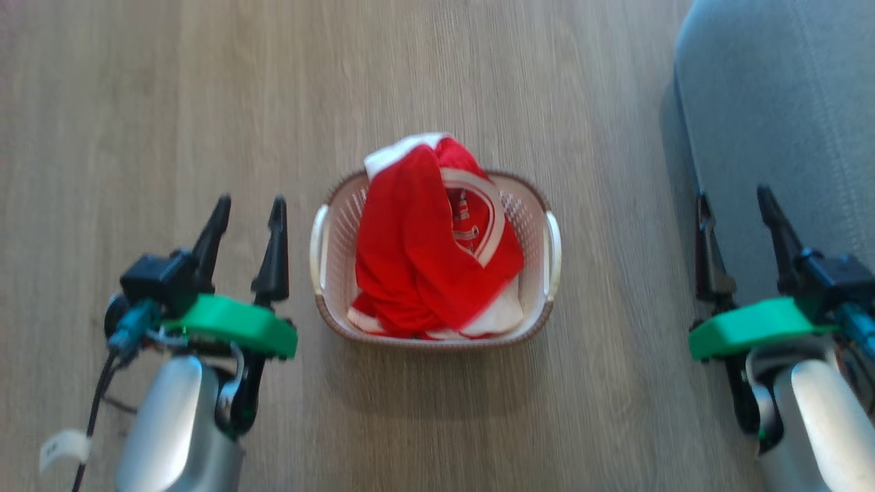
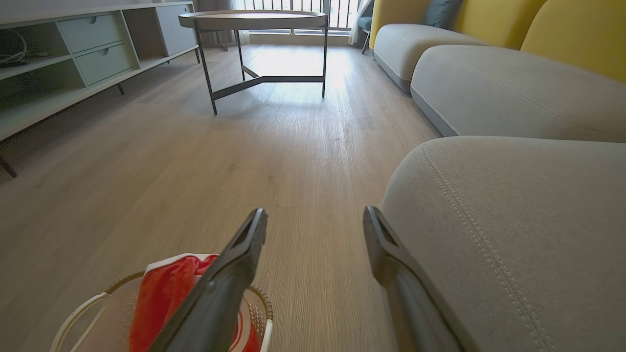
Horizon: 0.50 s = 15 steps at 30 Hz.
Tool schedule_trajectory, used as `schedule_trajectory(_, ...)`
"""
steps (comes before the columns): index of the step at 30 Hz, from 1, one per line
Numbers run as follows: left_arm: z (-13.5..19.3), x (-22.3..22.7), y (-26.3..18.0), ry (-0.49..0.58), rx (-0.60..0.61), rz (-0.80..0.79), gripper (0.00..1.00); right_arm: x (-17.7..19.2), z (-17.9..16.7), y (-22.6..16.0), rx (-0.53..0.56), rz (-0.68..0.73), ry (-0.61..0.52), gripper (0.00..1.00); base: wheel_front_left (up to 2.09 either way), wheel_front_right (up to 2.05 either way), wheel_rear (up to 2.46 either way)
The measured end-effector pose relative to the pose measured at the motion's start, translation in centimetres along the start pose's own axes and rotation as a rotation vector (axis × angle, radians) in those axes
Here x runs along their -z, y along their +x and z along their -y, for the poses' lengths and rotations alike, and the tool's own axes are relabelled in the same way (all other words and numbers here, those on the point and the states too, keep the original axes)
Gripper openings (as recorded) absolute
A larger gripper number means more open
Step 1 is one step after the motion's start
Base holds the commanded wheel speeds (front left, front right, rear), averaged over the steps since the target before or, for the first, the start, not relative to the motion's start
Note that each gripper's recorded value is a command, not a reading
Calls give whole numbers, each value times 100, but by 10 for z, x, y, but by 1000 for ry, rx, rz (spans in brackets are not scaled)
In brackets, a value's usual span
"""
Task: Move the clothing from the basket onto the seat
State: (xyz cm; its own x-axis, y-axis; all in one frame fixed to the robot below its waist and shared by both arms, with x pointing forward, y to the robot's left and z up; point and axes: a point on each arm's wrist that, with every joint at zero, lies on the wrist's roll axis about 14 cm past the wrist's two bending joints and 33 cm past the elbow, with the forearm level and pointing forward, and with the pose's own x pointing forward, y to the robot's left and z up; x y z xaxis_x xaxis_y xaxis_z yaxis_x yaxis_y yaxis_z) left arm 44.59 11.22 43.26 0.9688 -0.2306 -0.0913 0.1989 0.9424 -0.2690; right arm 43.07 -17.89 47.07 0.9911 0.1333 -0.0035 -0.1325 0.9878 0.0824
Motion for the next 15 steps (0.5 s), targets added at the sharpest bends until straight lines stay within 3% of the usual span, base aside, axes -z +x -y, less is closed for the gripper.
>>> schedule_trajectory(7, 20, 31, 46, 6, 98, -61, 100, 18, 4, 27, -1, -23, -3, 100, 0, 0, 0)
schedule_trajectory(15, 46, 93, 69, 23, 201, -233, 100, 36, 20, 25, 56, -70, -2, 100, 0, 0, 0)
